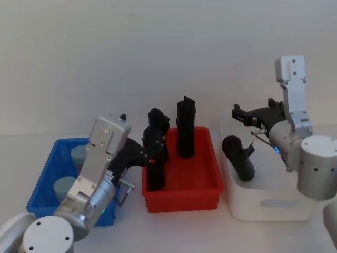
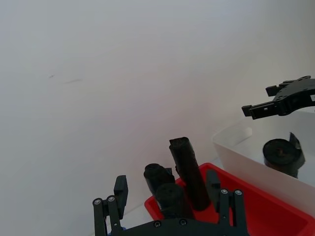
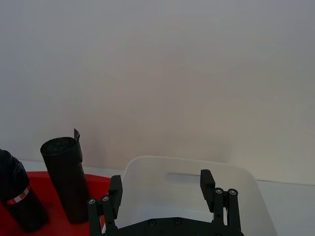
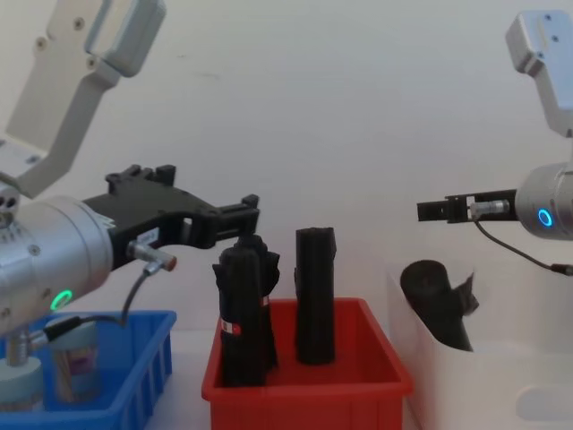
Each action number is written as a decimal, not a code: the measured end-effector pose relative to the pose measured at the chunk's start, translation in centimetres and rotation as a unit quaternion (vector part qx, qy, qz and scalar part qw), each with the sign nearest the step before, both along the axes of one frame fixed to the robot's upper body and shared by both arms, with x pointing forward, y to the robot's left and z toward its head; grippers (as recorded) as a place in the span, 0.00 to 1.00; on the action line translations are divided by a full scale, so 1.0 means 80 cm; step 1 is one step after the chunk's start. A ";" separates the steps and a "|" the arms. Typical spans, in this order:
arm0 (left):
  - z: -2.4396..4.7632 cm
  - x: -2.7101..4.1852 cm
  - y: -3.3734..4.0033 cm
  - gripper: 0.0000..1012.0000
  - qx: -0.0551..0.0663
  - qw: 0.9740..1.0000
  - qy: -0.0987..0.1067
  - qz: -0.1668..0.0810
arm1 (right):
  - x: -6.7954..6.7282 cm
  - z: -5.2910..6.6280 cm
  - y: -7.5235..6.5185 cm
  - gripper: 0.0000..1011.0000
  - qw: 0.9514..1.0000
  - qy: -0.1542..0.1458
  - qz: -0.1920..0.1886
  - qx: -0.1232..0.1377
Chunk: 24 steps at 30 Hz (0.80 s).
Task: Pick the cotton swabs from the blue box and place them into the white box.
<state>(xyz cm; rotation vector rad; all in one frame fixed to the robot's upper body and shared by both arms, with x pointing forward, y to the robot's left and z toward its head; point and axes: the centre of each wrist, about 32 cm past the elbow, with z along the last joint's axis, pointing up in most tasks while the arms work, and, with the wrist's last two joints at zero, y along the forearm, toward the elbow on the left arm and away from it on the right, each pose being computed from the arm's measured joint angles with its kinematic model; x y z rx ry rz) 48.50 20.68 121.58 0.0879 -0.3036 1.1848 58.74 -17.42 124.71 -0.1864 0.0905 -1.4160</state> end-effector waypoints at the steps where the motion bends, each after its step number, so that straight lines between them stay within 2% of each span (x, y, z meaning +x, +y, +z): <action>1: 0.0018 -0.0022 0.0020 0.99 0.002 1.000 -0.001 0.006 | 0.000 0.000 0.000 0.99 1.000 0.000 0.000 0.000; 6: 0.0083 -0.0101 0.0100 0.99 0.010 0.999 -0.002 0.032 | 0.001 -0.001 0.000 0.99 1.000 0.004 0.001 0.000; 12: 0.0145 -0.0233 0.0236 0.99 0.020 0.997 0.004 0.074 | 0.001 -0.002 0.001 0.99 1.000 0.006 0.002 0.000; 16: 0.0171 -0.0318 0.0334 0.99 0.022 0.995 0.015 0.100 | 0.001 -0.002 0.001 0.99 1.000 0.007 0.003 0.000; 20: 0.0174 -0.0414 0.0456 0.99 0.021 0.991 0.038 0.126 | 0.002 -0.002 0.001 0.99 1.000 0.007 0.003 0.000; 24: 0.0158 -0.0486 0.0555 0.99 0.015 0.988 0.061 0.142 | 0.002 -0.002 0.001 0.99 1.000 0.008 0.003 0.000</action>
